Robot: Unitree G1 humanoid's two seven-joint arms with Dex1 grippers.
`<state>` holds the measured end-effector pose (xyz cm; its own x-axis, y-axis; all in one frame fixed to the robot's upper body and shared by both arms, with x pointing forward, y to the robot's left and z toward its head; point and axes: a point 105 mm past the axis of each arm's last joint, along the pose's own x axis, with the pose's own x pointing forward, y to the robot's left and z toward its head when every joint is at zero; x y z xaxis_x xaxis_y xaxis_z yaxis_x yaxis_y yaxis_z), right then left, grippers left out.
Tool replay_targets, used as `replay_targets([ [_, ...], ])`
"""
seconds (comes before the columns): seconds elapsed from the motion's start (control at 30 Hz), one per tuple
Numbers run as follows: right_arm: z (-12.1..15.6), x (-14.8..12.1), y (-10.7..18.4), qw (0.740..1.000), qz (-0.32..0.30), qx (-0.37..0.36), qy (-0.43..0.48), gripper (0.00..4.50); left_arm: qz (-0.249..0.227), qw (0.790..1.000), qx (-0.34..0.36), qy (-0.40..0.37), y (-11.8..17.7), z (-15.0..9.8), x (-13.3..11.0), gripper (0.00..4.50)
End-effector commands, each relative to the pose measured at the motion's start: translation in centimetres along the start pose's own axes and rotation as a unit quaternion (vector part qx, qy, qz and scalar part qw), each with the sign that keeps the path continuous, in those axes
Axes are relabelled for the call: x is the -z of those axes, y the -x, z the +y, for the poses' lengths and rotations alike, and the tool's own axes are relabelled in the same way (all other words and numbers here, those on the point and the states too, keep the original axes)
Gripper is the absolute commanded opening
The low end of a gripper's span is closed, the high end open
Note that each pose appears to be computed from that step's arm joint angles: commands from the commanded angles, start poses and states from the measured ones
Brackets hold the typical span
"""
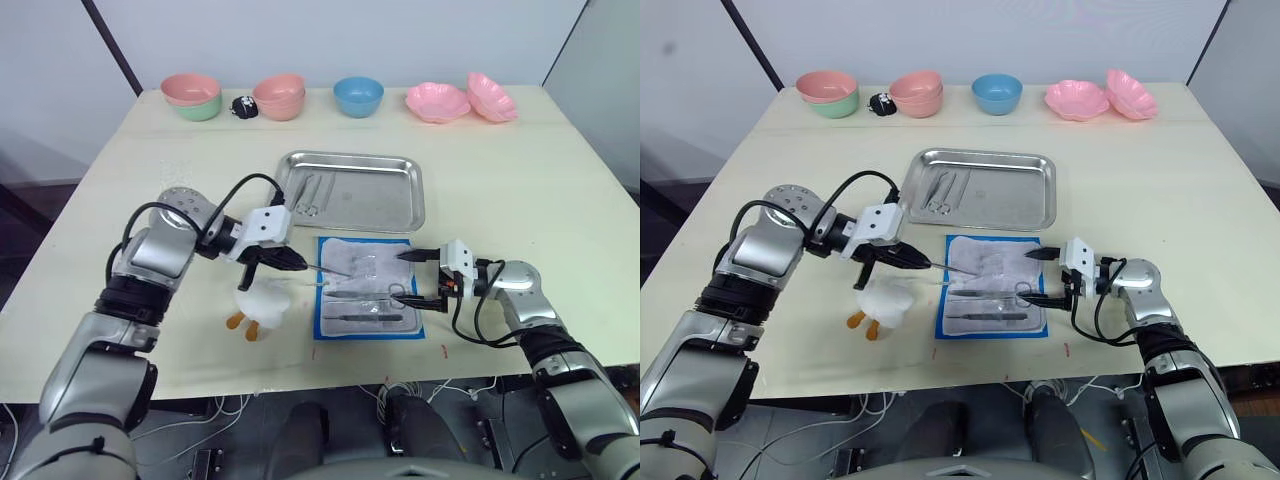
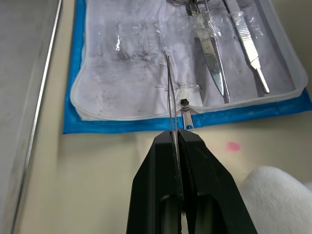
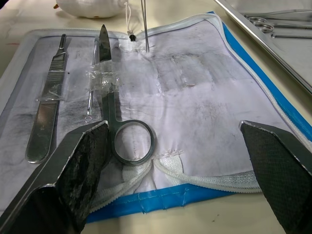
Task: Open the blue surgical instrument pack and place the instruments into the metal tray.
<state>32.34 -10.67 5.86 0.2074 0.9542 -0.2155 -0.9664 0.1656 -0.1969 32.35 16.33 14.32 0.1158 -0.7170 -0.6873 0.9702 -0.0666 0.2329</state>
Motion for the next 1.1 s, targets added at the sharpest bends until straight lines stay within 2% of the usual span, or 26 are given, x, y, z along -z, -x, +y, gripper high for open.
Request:
replay_targets([
  [0.03,2.9,4.2,-0.7,0.995,0.075,-0.043,-0.052,4.50,-0.017,1.000,-0.018,-0.018,1.6,0.5,-1.6,0.01],
  [0.27,3.0,4.3,-0.7,0.995,0.074,-0.043,-0.052,4.50,-0.028,0.999,-0.028,-0.017,2.0,0.6,-2.0,0.01],
  [0.4,3.0,4.3,-0.7,0.995,0.073,-0.043,-0.052,4.50,-0.060,0.997,-0.047,0.001,2.4,1.0,-3.0,0.01],
  [0.63,3.1,4.3,-0.8,0.995,0.073,-0.045,-0.053,4.50,-0.123,0.981,-0.138,0.055,1.5,2.9,-4.8,0.01],
  [0.83,3.1,4.3,-0.6,0.995,0.074,-0.044,-0.052,4.50,-0.158,0.948,-0.249,0.120,0.3,5.2,-5.9,0.01],
  [0.9,3.2,4.3,-0.6,0.995,0.075,-0.045,-0.052,4.50,-0.172,0.926,-0.302,0.147,0.0,6.4,-6.2,0.01],
  [1.0,3.2,4.3,-0.6,0.995,0.075,-0.044,-0.053,4.50,-0.186,0.905,-0.340,0.172,-0.3,7.2,-6.5,0.01],
  [1.1,3.1,4.3,-0.6,0.995,0.075,-0.044,-0.053,4.50,-0.168,0.883,-0.394,0.193,-1.2,8.0,-6.3,0.01],
])
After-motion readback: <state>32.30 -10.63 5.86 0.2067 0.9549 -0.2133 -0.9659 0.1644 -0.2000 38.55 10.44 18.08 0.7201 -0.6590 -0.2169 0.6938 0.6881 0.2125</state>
